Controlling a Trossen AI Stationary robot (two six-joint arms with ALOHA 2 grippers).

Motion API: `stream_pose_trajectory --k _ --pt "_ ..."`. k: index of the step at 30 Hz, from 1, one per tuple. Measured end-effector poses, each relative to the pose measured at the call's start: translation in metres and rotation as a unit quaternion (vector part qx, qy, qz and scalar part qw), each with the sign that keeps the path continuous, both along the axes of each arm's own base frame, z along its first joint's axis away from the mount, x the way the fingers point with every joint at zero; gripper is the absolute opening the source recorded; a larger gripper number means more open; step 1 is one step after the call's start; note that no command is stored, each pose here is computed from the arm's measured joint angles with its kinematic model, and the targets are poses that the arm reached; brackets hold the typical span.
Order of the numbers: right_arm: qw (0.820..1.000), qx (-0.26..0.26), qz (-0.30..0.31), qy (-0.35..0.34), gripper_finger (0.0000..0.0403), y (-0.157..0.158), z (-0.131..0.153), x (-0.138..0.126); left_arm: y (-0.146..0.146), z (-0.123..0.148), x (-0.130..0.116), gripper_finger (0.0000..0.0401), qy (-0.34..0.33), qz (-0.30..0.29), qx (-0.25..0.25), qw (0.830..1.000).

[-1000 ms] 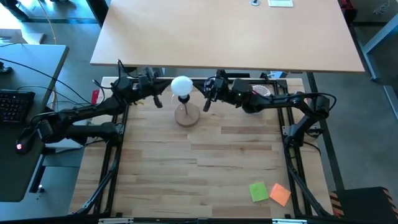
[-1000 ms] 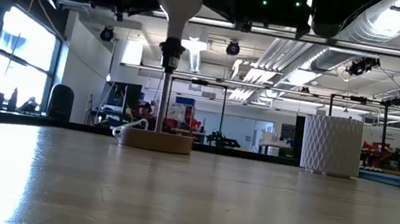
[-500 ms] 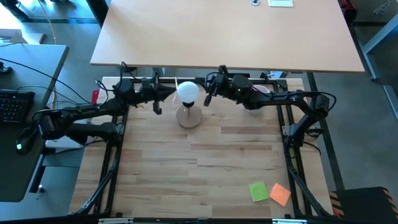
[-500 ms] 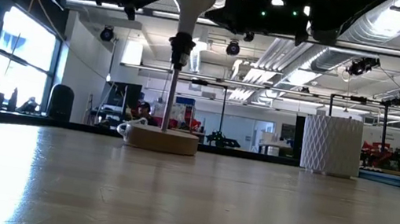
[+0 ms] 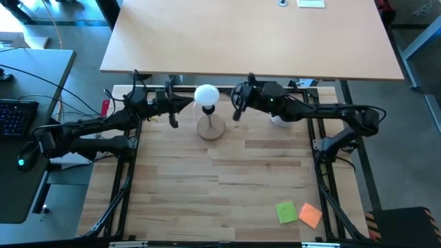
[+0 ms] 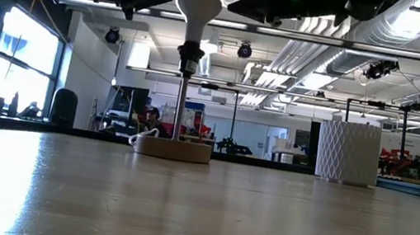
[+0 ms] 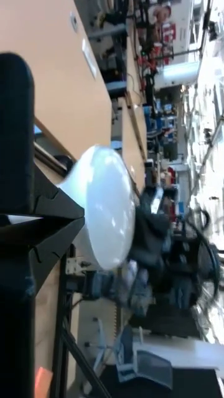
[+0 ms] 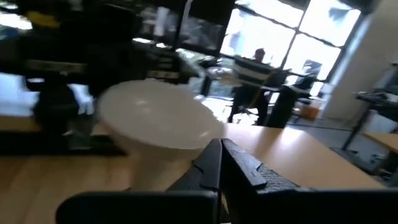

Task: Screw lightbulb
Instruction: Remove the lightbulb from the lamp

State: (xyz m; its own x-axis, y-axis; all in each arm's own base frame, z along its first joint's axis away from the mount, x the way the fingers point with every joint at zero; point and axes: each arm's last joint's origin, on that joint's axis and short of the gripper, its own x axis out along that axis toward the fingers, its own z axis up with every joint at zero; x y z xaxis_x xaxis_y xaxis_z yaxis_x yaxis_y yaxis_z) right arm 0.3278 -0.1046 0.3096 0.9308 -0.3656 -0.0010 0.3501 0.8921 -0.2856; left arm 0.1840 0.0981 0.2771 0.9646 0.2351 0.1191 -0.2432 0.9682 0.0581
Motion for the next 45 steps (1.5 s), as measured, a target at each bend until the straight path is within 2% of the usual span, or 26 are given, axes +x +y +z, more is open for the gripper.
stream_pose_trajectory --k 4,10,18,23,32,37,45 --pt "0.998 0.012 0.056 0.037 0.0000 0.013 0.003 -0.006 0.000 0.000 -0.002 0.0000 0.010 0.016 0.008 1.000" --pt "0.988 0.046 0.147 0.014 0.0000 0.008 0.005 -0.008 0.006 0.000 -0.005 0.0000 0.009 0.034 0.015 0.999" --pt "0.979 0.105 0.173 -0.023 0.0000 -0.027 -0.007 -0.005 0.015 0.001 -0.004 0.0000 -0.011 0.016 0.028 0.999" --pt "0.971 0.126 0.203 -0.031 0.0000 -0.035 -0.018 0.002 0.017 -0.002 0.001 0.0000 -0.019 -0.007 0.023 1.000" --pt "0.971 0.124 0.199 -0.043 0.0000 -0.038 -0.020 0.004 0.017 -0.003 0.003 0.0000 -0.022 -0.013 0.010 1.000" --pt "0.978 0.124 0.161 -0.052 0.0000 -0.042 -0.020 0.003 0.011 -0.003 0.006 0.0000 -0.026 -0.054 0.007 0.998" --pt "0.982 0.124 0.134 -0.056 0.0000 -0.046 -0.020 0.002 0.002 -0.002 0.011 0.0000 -0.028 -0.078 0.006 0.997"
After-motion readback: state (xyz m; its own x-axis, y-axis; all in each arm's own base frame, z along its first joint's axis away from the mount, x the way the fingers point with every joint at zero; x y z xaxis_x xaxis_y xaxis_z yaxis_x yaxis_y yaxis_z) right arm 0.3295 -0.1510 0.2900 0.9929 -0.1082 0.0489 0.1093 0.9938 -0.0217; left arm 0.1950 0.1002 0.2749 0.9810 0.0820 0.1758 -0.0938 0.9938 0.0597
